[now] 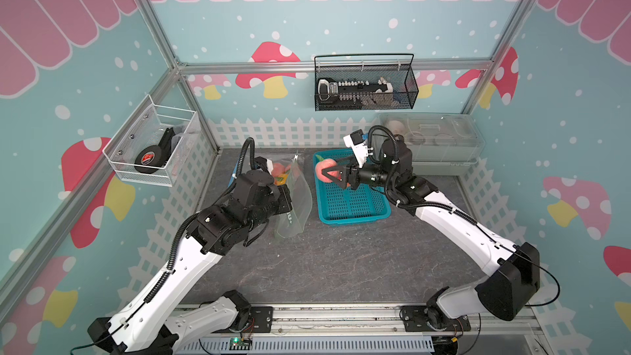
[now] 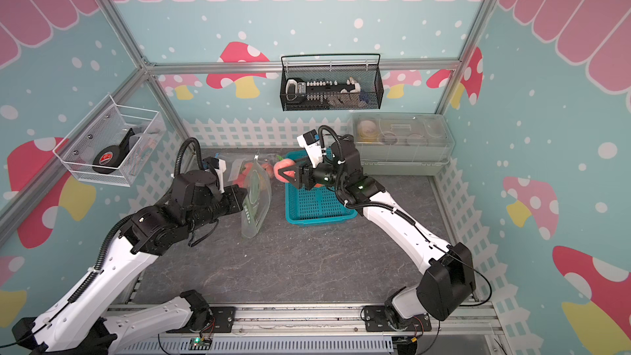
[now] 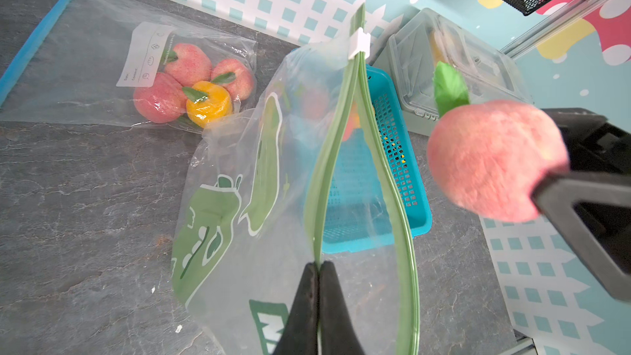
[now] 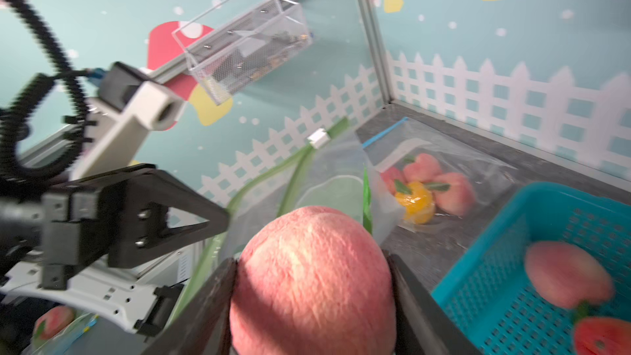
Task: Place the peach in a zip-top bag and seal the zipper
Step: Pick up the peach from the basket, then place the peach in the zipper food storage bag, then pick up the peach from the basket.
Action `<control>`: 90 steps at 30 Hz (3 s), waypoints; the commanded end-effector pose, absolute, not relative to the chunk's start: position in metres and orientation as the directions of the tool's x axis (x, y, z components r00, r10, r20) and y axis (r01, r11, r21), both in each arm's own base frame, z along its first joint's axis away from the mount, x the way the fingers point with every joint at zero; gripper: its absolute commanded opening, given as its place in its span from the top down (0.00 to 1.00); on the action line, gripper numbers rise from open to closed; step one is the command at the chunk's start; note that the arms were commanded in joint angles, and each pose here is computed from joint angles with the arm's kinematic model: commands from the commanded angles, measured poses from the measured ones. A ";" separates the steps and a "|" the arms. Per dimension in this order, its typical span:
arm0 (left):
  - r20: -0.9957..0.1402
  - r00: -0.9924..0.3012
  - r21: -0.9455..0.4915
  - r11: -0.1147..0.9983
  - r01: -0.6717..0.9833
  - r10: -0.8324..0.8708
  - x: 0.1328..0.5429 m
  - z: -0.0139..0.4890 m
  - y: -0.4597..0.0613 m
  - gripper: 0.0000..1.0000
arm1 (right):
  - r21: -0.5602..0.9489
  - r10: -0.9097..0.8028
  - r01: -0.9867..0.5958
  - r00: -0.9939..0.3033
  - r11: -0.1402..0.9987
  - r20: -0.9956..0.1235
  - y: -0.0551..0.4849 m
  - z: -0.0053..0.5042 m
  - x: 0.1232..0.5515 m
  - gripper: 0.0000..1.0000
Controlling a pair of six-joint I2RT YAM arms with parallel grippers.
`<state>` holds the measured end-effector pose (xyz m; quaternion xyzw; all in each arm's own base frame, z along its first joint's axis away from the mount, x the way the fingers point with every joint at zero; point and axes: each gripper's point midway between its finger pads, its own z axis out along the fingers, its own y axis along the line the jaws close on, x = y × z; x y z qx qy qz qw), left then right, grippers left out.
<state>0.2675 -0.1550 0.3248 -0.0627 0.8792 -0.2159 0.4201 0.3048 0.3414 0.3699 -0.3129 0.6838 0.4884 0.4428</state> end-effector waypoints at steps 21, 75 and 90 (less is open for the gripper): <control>-0.723 -0.609 -0.466 0.881 0.083 -0.326 0.269 0.334 -0.154 1.00 | 0.337 -0.206 -0.880 -0.418 0.335 -0.885 0.403 0.335 0.280 0.38; -0.735 -0.595 -0.443 0.895 0.058 -0.325 0.265 0.323 -0.144 1.00 | 0.054 -0.198 -0.364 -0.618 0.930 -0.761 0.241 0.192 0.425 0.22; -0.731 -0.599 -0.444 0.895 0.054 -0.327 0.265 0.320 -0.143 1.00 | 0.088 -0.222 -0.363 -0.724 0.928 -0.653 0.248 0.107 0.484 0.24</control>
